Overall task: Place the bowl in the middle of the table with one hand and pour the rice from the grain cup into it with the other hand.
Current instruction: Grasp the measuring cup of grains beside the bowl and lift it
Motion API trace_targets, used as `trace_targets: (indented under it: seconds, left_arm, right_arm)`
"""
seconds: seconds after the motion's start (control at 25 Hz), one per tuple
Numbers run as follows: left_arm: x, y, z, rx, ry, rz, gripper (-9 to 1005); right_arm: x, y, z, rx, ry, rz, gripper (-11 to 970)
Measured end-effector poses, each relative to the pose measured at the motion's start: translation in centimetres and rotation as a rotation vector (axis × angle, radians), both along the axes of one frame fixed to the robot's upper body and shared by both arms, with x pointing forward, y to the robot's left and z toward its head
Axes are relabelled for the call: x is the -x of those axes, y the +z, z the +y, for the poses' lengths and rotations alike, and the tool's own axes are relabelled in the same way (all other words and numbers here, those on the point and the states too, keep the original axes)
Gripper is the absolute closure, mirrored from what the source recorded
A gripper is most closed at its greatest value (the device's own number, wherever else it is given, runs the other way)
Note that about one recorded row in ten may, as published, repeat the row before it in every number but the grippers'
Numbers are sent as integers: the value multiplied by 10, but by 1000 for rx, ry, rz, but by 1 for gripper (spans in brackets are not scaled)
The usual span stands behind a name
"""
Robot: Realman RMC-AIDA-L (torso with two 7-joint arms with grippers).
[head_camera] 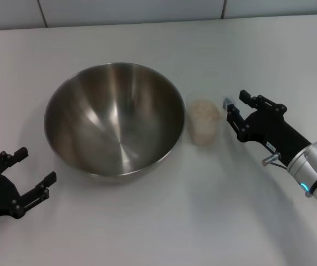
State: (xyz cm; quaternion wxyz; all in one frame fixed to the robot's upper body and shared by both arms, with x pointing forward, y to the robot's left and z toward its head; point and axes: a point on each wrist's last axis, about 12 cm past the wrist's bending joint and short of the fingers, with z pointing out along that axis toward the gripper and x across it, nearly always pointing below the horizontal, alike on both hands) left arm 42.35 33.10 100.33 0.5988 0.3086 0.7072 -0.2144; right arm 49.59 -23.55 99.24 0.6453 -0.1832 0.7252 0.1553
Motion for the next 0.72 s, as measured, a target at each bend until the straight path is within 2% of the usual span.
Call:
trace_targets:
  seconds: [0.2, 0.72]
  left_arm:
    - [0, 0, 0, 0, -4, 0, 201]
    - [0, 0, -2, 0, -18, 0, 201]
  right_arm:
    - [0, 0, 0, 0, 0, 0, 659]
    - [-2, 8, -4, -40, -29, -57, 923]
